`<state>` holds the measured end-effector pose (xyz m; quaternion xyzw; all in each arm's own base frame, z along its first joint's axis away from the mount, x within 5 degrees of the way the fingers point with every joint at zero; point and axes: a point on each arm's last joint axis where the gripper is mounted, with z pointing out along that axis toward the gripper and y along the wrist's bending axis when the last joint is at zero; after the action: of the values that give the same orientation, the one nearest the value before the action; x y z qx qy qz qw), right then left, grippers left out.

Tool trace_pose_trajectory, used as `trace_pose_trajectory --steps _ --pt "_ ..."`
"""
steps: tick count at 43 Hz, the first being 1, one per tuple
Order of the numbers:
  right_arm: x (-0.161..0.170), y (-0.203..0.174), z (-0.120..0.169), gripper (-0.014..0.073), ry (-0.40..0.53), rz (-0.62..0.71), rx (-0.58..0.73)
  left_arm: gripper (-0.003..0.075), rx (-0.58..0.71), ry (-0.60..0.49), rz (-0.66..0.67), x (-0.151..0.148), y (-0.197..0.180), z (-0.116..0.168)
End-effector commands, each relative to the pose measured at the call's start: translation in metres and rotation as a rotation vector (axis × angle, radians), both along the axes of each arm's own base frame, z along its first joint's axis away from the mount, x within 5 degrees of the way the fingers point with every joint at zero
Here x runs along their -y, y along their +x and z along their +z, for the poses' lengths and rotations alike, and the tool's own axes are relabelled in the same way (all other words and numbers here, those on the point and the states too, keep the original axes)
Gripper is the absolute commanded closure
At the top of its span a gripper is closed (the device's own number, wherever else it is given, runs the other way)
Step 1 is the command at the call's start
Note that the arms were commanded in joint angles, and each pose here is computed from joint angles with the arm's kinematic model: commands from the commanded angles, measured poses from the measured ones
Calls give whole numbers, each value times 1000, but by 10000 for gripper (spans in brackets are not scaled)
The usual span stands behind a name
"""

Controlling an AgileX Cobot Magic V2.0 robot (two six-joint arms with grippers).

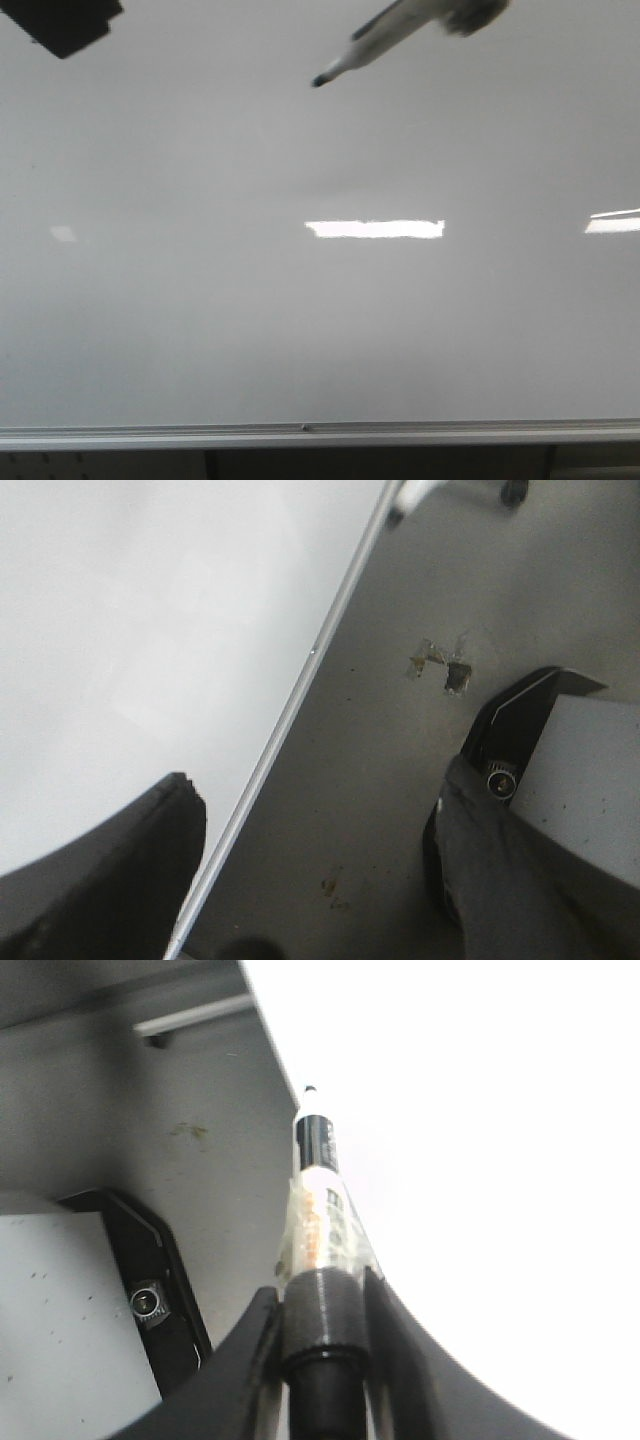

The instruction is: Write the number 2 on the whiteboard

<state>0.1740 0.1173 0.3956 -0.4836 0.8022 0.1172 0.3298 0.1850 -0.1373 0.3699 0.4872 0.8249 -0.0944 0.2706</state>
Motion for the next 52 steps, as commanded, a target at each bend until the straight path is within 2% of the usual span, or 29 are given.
trace_pose_trajectory --steps 1,7,12,18,26,32,36,37,42,52 --pt "23 -14 20 517 97 -188 46 239 64 -136 137 -21 -9 17" --pt "49 -31 16 517 213 -439 64 239 92 -183 285 -50 -21 15" --pt "60 -45 5 517 302 -525 108 240 116 -196 341 -63 -29 13" --pt "67 -56 -19 517 415 -582 191 240 135 -208 356 -67 -34 15" --pt "68 -46 -51 517 504 -616 316 240 148 -224 358 -67 -33 17" --pt "66 -33 -67 517 526 -635 356 240 153 -227 359 -67 -32 17" --pt "64 -22 -67 518 548 -644 395 240 160 -238 360 -66 -32 18" --pt "58 -6 -72 518 524 -630 417 240 156 -250 359 -65 -32 18" --pt "50 10 -81 518 467 -591 437 240 156 -250 359 -65 -32 18" --pt "43 37 -84 542 481 -602 484 240 158 -250 360 -65 -32 18"
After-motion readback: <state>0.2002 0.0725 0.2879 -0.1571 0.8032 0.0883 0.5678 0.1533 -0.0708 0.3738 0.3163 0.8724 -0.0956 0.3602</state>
